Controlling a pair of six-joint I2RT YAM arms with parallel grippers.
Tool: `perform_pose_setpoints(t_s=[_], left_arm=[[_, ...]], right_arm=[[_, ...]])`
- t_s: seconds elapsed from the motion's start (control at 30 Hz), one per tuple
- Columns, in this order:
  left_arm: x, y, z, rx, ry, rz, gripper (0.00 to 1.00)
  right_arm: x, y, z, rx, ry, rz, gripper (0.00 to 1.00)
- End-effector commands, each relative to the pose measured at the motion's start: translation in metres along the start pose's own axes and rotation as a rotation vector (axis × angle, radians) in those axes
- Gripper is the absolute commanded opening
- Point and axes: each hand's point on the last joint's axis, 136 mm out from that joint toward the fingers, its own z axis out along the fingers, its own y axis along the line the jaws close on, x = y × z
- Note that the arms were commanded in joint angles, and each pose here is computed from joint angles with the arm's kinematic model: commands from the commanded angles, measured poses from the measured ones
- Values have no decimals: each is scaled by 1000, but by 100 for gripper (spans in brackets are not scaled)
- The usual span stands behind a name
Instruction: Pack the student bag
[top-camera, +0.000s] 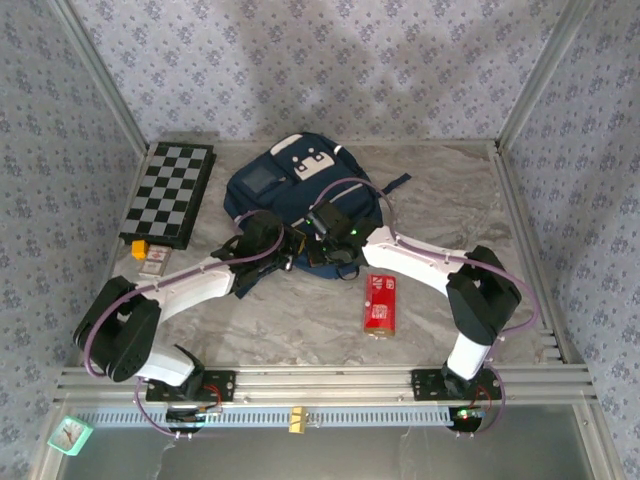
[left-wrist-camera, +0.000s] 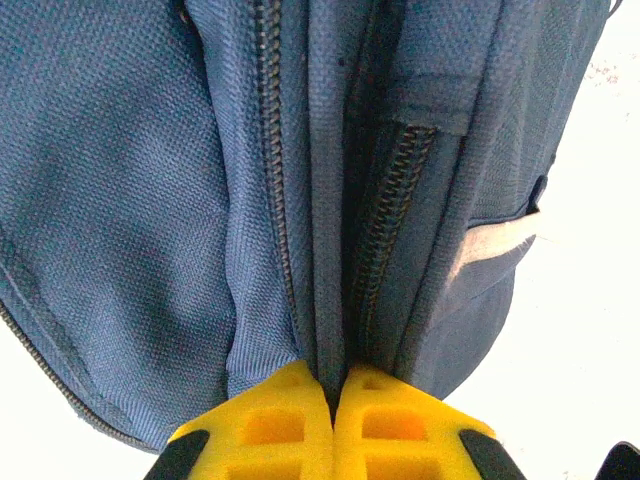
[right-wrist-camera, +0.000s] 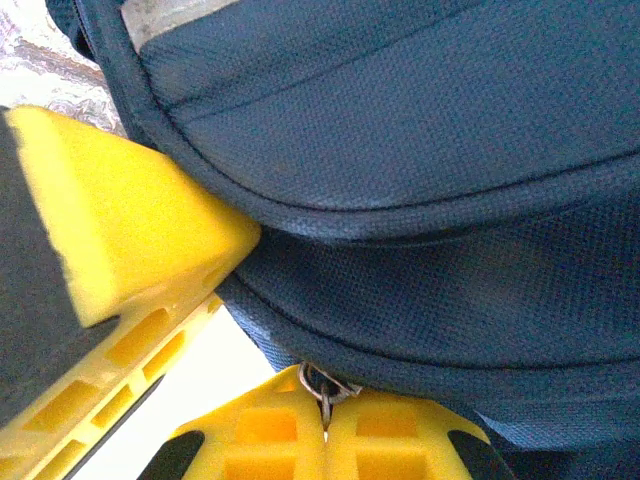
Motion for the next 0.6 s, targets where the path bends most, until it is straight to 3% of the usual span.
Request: perform_pose_setpoints(t_s=[0.0, 0.23, 0.57], left_arm=[[-14, -24, -10, 52, -71, 52, 0], [-35, -18, -27, 8, -102, 115, 0], [-45, -25, -30, 3, -30, 182, 0]], right_arm=[[-3, -7, -9, 55, -17, -3, 0], [11, -34, -33, 110, 2, -25, 0], [33, -95, -51, 213, 66, -51, 0]])
